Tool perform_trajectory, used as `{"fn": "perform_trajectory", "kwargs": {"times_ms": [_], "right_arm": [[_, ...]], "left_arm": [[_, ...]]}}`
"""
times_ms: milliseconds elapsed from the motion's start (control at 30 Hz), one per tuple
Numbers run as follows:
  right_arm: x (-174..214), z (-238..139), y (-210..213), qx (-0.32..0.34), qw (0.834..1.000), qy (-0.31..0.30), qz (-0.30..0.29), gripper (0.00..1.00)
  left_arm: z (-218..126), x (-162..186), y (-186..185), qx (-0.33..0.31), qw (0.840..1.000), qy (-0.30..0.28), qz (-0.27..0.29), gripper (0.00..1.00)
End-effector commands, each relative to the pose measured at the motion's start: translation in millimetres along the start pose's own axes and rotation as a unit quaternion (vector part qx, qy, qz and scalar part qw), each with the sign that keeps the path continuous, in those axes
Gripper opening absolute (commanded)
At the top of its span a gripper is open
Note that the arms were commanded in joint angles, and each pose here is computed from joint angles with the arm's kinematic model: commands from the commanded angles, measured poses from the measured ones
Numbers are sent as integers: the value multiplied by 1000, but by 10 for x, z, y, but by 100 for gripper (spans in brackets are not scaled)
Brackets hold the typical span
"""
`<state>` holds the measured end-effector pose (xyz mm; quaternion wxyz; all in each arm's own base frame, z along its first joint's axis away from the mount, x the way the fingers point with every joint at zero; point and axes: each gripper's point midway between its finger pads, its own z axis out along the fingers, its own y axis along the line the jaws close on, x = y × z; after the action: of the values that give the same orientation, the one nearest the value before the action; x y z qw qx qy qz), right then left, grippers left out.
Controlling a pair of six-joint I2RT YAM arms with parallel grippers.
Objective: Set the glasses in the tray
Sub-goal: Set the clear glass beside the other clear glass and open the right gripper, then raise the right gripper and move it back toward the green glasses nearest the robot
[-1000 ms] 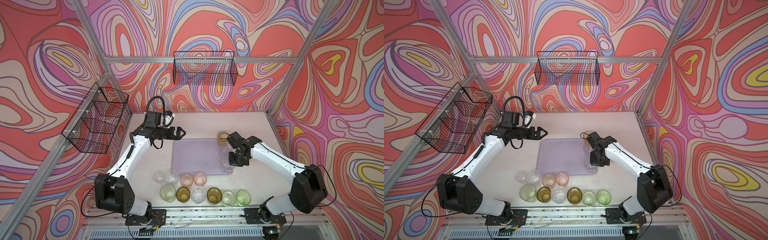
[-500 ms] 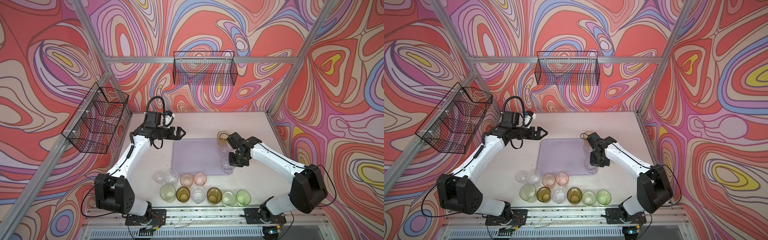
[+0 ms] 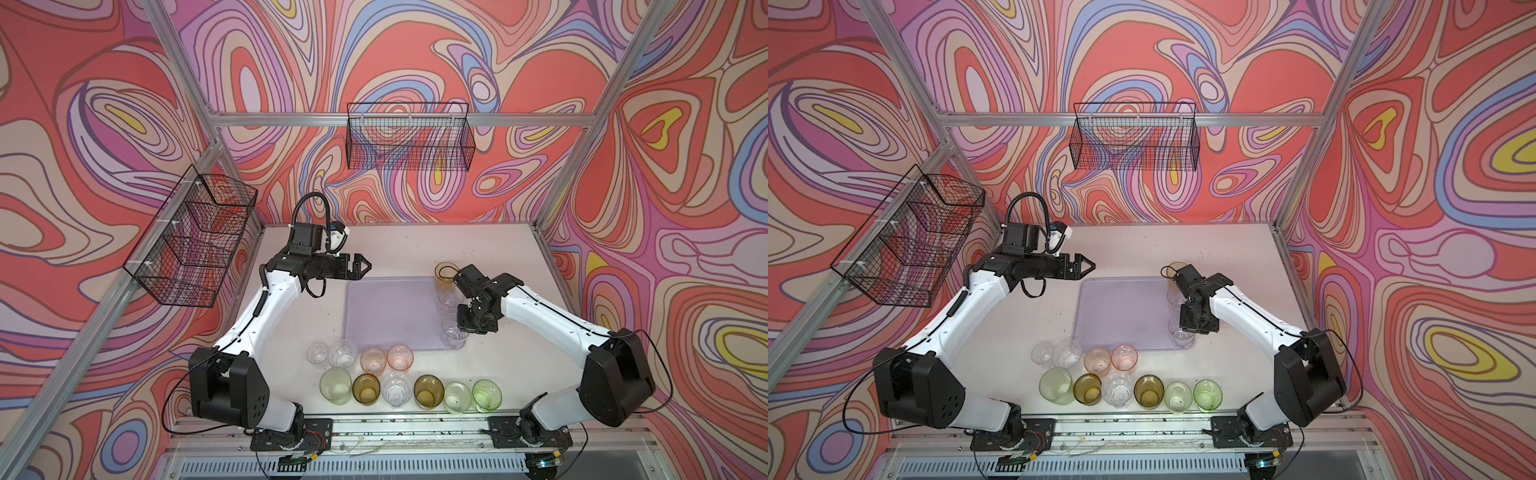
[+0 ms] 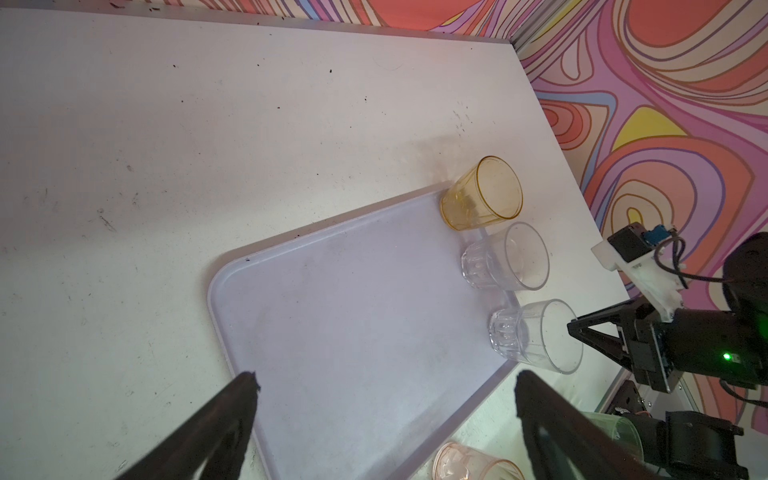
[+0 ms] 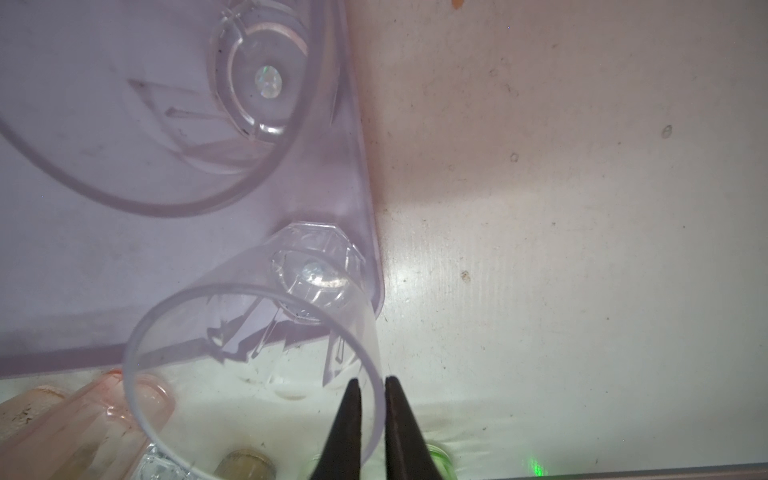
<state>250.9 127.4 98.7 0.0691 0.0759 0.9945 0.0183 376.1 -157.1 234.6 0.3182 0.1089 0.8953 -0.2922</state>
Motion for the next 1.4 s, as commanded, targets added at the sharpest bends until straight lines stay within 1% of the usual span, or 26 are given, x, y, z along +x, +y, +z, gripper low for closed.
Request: {"fn": "perform_trajectory", "kwargs": {"times_ms": [0, 200, 500, 800, 1033, 1300, 1367], "right_arm": [[-13, 12, 13, -9, 1000, -3, -3, 14], [-37, -40, 4, -9, 1000, -13, -5, 19], [-132, -248, -3, -15, 999, -50, -14, 26], [-218, -495, 60, -41, 996, -81, -22, 27], [-131, -603, 55, -43, 997, -61, -38, 26], [134, -658, 31, -55, 997, -8, -54, 27], [165, -684, 28, -61, 996, -8, -57, 28]], "left_arm": [[-42, 15, -7, -3, 1000, -4, 11, 99], [-33, 25, 5, -5, 1000, -1, 10, 99], [-30, 20, 10, -6, 1000, -1, 9, 99], [-27, 20, 7, -5, 1000, 0, 5, 99], [-26, 17, 7, -5, 1000, 0, 2, 99], [-16, 9, 4, -3, 1000, 1, -1, 99], [-11, 9, 6, -3, 1000, 1, -2, 99]]}}
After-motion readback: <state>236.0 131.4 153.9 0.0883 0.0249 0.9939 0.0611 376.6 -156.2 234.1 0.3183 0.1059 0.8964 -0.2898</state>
